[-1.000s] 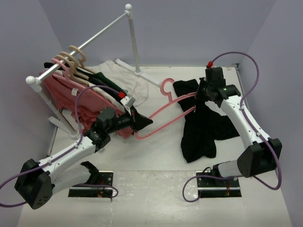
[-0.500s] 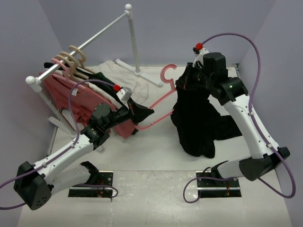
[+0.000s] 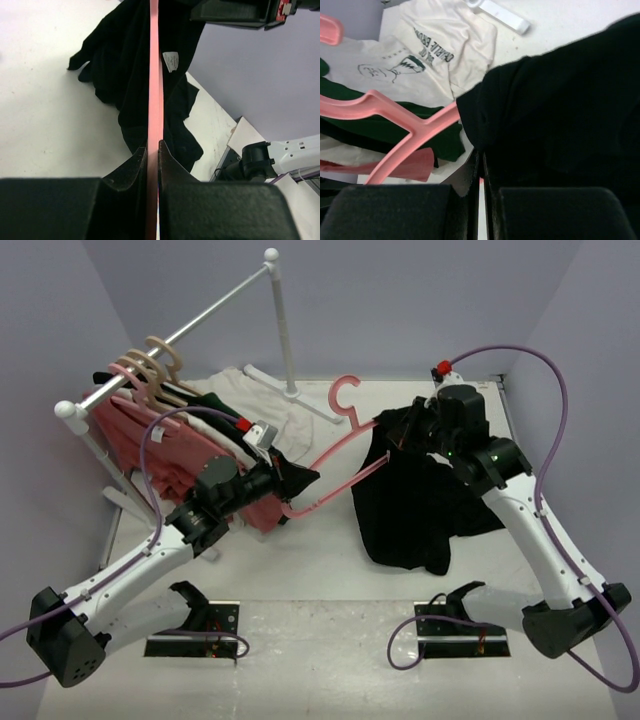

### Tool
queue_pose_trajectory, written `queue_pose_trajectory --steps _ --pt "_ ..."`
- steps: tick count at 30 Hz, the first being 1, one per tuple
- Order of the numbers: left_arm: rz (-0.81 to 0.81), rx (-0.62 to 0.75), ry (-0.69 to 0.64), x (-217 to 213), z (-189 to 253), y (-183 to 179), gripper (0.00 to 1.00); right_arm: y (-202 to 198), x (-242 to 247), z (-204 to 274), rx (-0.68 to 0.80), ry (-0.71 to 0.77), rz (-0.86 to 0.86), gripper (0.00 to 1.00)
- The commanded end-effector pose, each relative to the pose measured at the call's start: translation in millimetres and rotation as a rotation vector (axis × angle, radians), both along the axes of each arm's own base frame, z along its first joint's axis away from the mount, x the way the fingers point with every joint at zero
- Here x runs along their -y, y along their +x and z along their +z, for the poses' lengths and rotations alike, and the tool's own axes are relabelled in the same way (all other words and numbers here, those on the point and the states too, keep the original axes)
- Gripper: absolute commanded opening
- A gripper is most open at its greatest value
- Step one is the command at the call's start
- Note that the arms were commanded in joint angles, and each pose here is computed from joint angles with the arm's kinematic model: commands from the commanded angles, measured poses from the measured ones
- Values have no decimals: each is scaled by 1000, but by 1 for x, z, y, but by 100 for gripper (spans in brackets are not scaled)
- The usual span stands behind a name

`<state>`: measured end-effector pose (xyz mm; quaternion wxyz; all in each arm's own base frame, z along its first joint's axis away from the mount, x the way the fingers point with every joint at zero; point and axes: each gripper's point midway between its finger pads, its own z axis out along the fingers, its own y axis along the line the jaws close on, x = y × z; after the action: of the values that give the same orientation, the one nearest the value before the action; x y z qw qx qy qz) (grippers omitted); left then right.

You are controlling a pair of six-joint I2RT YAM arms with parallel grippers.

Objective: Place the t-shirt on the hanger

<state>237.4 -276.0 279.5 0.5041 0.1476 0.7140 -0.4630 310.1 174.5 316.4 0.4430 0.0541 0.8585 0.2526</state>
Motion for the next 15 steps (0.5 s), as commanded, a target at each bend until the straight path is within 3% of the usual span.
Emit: queue_pose_trajectory --steps 1,8,15 --pt "83 -1 -71 -4 19 15 0 -1 -15 27 75 121 17 0" --pt "86 -36 -97 7 17 27 0 -31 -69 17 21 258 233 0" --pt "95 36 -85 18 41 46 0 -88 -125 36 -13 436 473 0"
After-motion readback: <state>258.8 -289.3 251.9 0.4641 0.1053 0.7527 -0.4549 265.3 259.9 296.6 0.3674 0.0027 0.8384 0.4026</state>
